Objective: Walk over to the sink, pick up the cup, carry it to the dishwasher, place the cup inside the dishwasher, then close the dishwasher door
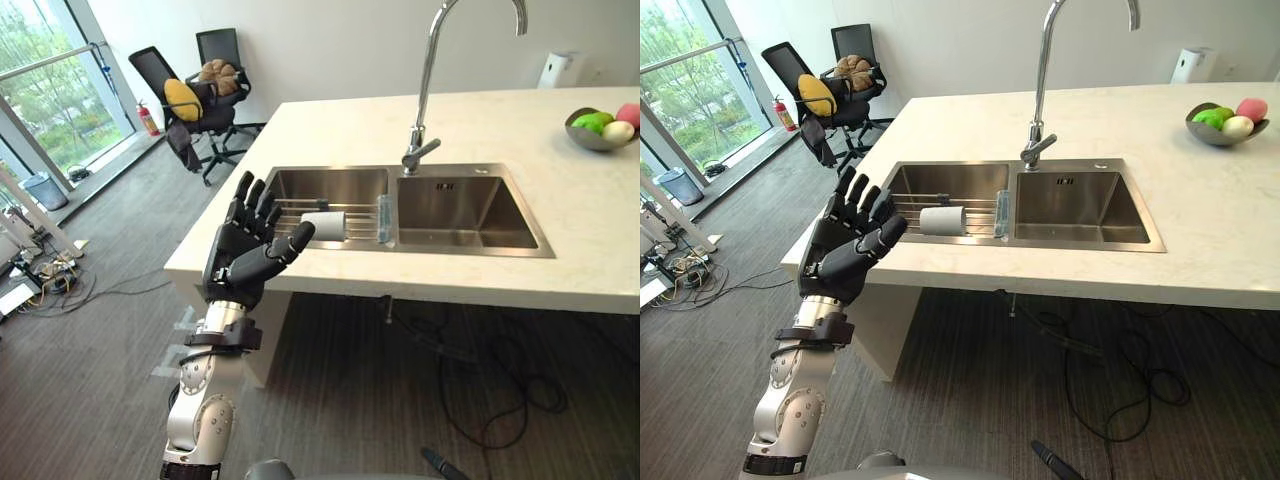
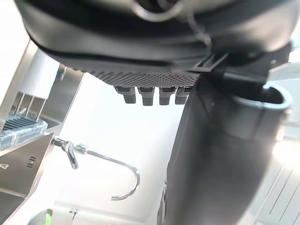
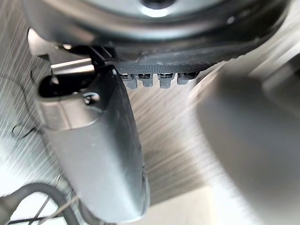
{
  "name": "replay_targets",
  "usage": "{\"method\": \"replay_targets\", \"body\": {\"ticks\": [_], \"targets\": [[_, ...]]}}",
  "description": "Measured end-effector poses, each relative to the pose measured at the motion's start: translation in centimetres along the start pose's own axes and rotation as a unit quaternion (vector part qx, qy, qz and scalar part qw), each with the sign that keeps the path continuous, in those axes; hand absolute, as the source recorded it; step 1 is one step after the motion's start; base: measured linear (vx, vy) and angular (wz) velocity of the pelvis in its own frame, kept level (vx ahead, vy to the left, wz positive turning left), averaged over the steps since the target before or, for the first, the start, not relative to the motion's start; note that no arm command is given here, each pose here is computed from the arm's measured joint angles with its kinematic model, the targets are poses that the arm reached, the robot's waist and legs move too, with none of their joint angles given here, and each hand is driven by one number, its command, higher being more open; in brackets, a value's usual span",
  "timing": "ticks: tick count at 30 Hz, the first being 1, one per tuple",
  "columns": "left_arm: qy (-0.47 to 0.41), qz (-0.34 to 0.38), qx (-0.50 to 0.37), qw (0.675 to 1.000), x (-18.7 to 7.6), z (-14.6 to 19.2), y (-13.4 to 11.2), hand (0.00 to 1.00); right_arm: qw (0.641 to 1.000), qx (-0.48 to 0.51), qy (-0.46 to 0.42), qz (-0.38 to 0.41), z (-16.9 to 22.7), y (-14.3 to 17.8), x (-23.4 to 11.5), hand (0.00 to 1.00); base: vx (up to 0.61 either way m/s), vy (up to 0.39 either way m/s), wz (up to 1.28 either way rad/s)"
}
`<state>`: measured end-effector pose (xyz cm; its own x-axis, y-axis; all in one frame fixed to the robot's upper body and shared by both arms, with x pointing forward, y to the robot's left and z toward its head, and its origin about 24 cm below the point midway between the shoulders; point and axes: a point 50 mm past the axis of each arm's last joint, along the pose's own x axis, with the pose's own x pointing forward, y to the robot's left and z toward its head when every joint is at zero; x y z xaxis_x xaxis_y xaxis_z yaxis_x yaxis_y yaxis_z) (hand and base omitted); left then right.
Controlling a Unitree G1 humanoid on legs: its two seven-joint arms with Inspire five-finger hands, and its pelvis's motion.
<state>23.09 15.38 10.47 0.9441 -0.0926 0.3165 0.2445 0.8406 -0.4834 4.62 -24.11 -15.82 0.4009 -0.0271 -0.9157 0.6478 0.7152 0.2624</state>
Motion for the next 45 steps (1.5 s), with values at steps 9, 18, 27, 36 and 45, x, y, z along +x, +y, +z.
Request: {"method": "replay_targets", "body": {"ticks": [9, 18, 27, 36, 45], "targets": [[0.032, -0.002, -0.007, 0.999, -1.0, 0.1, -0.2, 1.00, 0.999, -0.032, 0.024, -0.002, -0.5, 1.2, 0.6, 1.00, 0.19, 0.061, 0.02], [0.034, -0.023, -0.024, 0.999, -1.1, 0.3, -0.9, 1.00, 0.999, -0.038, 0.001, 0.004, 1.2, 1.6, 0.7, 1.00, 0.11, 0.014, 0.15], [0.025, -0.049, 0.151, 0.987, -0.1, 1.3, -0.6, 1.00, 0.998, 0.065, -0.020, -0.002, 1.0, 1.8, 0.9, 1.00, 0.20, -0.012, 0.27], [0.031, -0.130, 0.133, 0.982, 0.6, 0.7, -2.3, 1.00, 0.999, 0.038, 0.015, -0.009, 0.0, 0.9, 0.7, 1.00, 0.20, -0.181, -0.12], [0.193, -0.118, 0.264, 0.938, 0.3, -2.7, 3.2, 1.00, 1.000, 0.022, 0.009, -0.004, 0.1, 1.2, 0.8, 1.00, 0.03, 0.015, -0.17]]}}
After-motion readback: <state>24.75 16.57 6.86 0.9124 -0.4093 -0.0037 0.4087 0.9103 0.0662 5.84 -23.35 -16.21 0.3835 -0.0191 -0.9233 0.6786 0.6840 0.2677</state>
